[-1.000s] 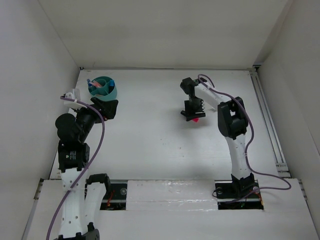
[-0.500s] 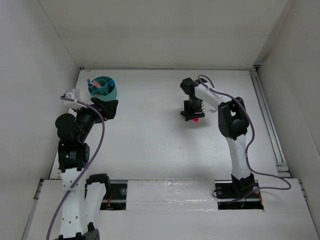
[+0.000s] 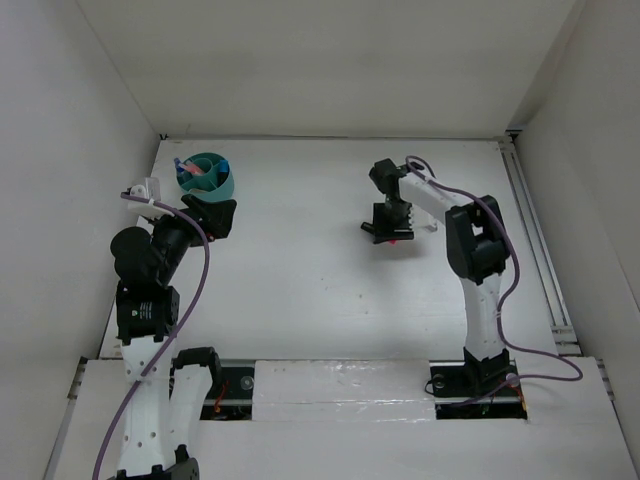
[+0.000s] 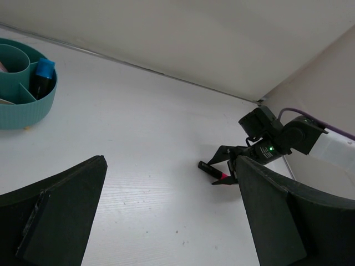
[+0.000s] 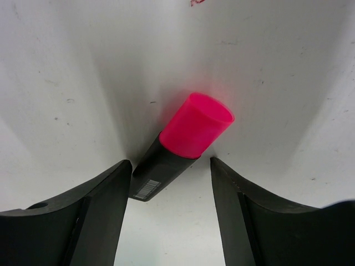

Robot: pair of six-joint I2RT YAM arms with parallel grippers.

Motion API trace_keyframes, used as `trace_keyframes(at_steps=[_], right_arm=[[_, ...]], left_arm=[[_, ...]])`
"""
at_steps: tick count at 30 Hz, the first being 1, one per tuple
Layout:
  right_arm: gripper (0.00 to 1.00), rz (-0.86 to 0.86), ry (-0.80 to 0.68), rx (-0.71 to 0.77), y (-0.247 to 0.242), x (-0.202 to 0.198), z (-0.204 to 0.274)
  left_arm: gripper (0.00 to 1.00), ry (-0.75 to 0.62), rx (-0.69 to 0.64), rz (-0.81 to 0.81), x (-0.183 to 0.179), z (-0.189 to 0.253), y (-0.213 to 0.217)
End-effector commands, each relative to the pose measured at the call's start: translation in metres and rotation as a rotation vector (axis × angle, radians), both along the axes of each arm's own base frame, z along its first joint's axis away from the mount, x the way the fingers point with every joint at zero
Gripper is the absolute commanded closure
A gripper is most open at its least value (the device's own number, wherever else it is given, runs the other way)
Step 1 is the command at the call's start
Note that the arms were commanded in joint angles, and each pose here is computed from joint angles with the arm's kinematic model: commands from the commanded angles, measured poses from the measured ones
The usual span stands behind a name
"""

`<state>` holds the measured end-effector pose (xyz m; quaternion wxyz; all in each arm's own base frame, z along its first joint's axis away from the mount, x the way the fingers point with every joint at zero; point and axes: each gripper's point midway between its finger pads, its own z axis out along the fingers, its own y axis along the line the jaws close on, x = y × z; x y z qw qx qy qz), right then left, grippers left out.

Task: Sort the stationery into containers
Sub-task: Pick up the pen from the center of the board.

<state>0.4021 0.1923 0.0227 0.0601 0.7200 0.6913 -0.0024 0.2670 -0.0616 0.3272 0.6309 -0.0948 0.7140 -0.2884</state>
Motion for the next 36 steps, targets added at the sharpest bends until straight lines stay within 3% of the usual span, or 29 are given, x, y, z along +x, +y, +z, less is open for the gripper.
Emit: trace_keyframes(at_steps=[1,15,22,28,29,30,31,36], right_arm=[[0.35,-0.499,0.036,-0.118,-0.043,-0.008,-0.031],[0.35,-0.510,0.058,-0.117,-0.059,-0.021,-0.033],[0.46,-0.532,0.087,-0.087,-0.062,-0.029,-0.042],[0.63,-0.531,0.092,-0.101,-0.063,-0.028,-0.042],[0.83,-0.531,0.091,-0.100,-0.063,-0.027,-0.039],[0.95,-0.531,0.091,-0.100,-0.063,-0.027,-0.039],[1.00,-0.531,0.091,-0.100,-0.063,-0.027,-0.039],[1.00,-0.448,0.039,-0.168,-0.064,-0.018,-0.038]], left_arm=[[0.00,-0.055,0.002,-0.016,-0.001,0.012,-0.003],[0.00,-0.055,0.002,-0.026,-0.002,0.012,-0.004],[0.00,-0.055,0.002,-0.026,-0.002,0.012,-0.004],[0.00,-0.055,0.002,-0.026,-0.002,0.012,-0.004],[0.00,-0.055,0.002,-0.026,-0.002,0.012,-0.004],[0.00,-0.055,0.002,-0.026,-0.002,0.012,-0.004],[0.00,-0.055,0.002,-0.026,-0.002,0.012,-0.004],[0.00,-0.055,0.002,-0.026,-0.002,0.012,-0.004]])
